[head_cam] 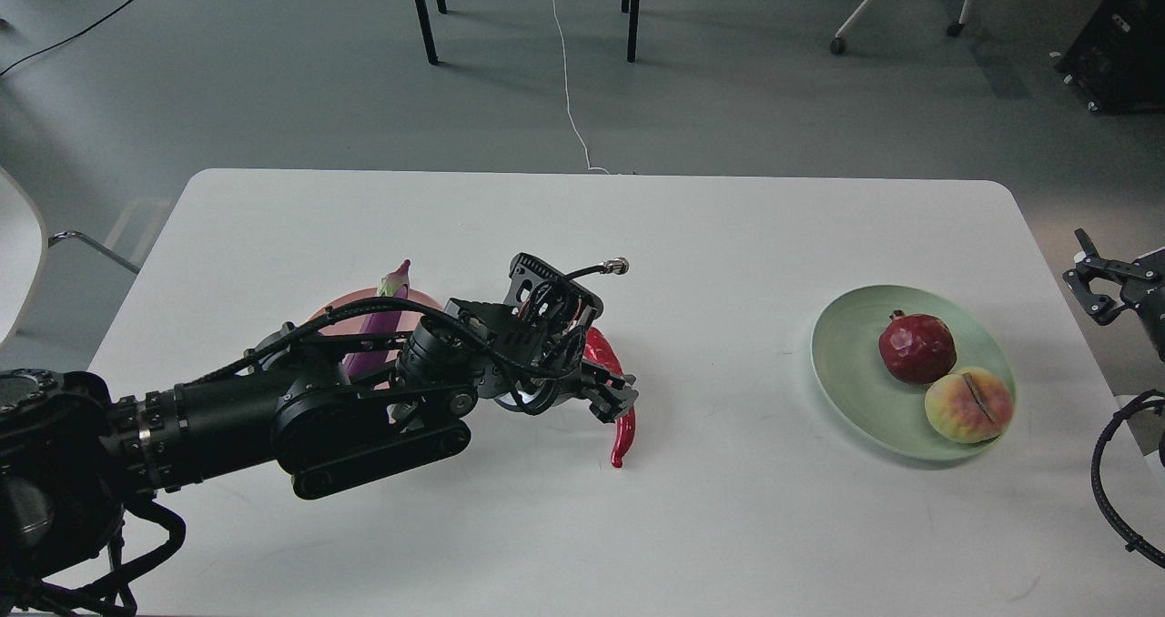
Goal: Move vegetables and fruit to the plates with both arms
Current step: 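Move the left gripper to the red chili pepper and grasp it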
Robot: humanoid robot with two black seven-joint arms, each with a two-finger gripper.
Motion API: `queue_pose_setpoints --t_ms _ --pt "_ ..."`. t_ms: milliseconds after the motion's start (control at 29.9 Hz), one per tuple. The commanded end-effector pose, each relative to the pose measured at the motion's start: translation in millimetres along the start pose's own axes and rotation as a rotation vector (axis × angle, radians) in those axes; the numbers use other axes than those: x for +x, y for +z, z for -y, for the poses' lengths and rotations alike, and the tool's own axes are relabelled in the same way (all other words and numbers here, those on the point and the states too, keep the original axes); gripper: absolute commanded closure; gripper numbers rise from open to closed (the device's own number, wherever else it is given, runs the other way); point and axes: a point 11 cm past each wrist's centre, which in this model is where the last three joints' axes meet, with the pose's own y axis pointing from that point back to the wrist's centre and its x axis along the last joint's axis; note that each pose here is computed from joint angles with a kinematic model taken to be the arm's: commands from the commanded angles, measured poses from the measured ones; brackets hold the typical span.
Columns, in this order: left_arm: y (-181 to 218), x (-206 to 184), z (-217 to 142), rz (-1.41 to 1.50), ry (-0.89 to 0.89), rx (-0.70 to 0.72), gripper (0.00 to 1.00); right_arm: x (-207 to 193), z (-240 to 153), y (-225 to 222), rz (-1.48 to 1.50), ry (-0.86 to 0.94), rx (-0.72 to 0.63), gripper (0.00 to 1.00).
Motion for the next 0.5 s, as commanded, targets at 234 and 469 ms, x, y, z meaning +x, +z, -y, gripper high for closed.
queue_pose_setpoints --t_ms 234,469 --pt "-4 -12 9 0.006 -0.039 0.024 0.23 0 0 -4 -0.004 -0.001 0.005 0.01" --pt "-8 -15 10 -0.007 -0.045 0.032 0.21 2 -1 -7 -0.011 0.003 0.008 0.01"
